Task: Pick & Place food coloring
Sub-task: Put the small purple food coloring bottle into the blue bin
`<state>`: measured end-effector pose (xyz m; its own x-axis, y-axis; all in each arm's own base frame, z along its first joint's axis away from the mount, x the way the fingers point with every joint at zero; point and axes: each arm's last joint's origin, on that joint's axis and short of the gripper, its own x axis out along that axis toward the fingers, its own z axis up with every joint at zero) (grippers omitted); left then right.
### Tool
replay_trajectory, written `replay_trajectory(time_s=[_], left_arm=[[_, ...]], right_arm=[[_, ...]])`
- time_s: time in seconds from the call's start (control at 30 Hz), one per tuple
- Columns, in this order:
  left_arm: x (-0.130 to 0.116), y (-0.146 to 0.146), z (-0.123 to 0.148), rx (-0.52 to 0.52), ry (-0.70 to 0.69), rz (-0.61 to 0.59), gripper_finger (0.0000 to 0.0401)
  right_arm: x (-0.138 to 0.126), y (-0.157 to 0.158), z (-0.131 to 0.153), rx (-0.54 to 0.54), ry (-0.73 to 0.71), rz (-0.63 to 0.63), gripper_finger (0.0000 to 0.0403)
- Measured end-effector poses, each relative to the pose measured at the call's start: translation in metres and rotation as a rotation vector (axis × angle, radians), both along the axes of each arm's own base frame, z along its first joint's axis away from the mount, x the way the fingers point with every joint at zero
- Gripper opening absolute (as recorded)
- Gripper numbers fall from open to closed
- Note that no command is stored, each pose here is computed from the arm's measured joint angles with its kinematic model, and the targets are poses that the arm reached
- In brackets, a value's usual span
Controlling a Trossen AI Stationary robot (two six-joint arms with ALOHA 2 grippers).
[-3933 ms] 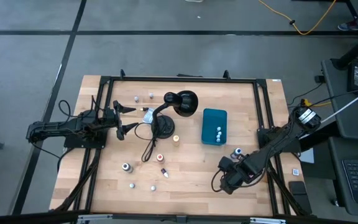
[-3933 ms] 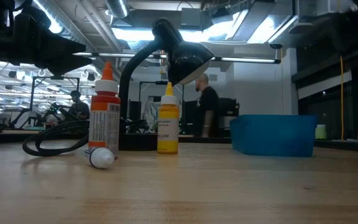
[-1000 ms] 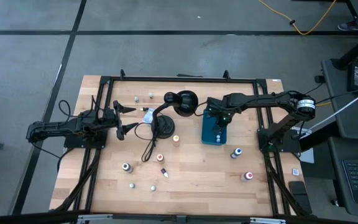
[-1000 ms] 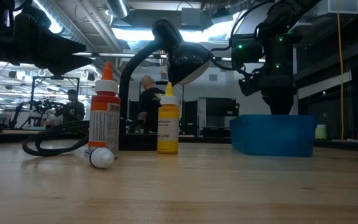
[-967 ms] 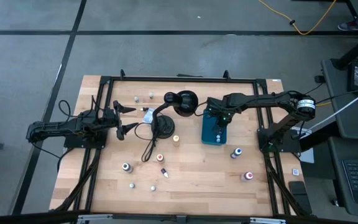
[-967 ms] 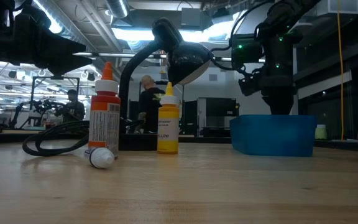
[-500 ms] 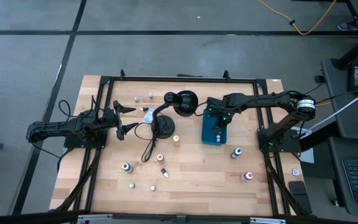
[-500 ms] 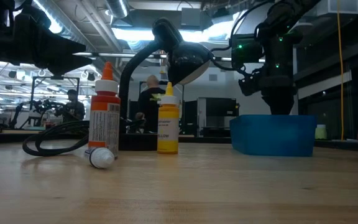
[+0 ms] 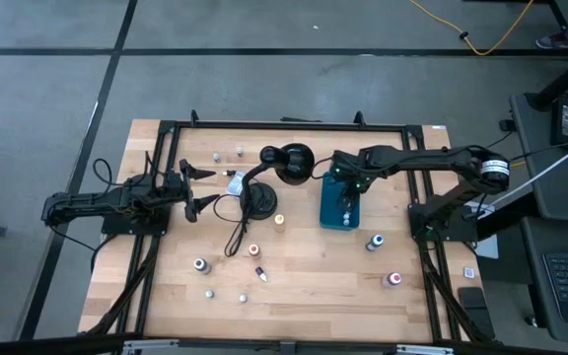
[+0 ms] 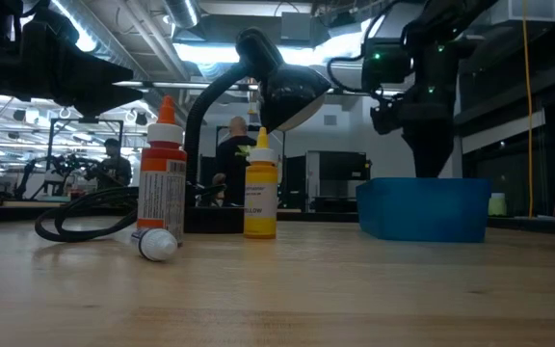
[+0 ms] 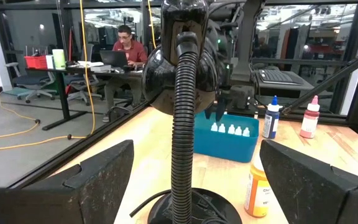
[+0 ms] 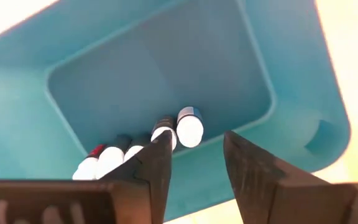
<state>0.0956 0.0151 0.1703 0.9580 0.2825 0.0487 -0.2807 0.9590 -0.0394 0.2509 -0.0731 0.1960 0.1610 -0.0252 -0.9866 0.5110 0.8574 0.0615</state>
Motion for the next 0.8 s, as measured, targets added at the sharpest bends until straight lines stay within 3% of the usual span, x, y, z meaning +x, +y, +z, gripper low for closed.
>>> replay_trajectory(time_s=[0.23, 0.5, 0.8], left_arm=[[0.000, 0.000, 0.000, 0.000, 0.000, 0.000, 0.0345], [0.000, 0.000, 0.000, 0.000, 0.000, 0.000, 0.0345], [0.000, 0.000, 0.000, 0.000, 0.000, 0.000, 0.0345]], right_arm=[[-0.007, 0.001, 0.016, -0.043, -0.060, -0.057, 0.0181], [-0.017, 0.015, 0.046, -0.163, -0.192, -0.145, 0.0194], [-0.016, 0.064, 0.071, -0.082, -0.412, -0.146, 0.0194]])
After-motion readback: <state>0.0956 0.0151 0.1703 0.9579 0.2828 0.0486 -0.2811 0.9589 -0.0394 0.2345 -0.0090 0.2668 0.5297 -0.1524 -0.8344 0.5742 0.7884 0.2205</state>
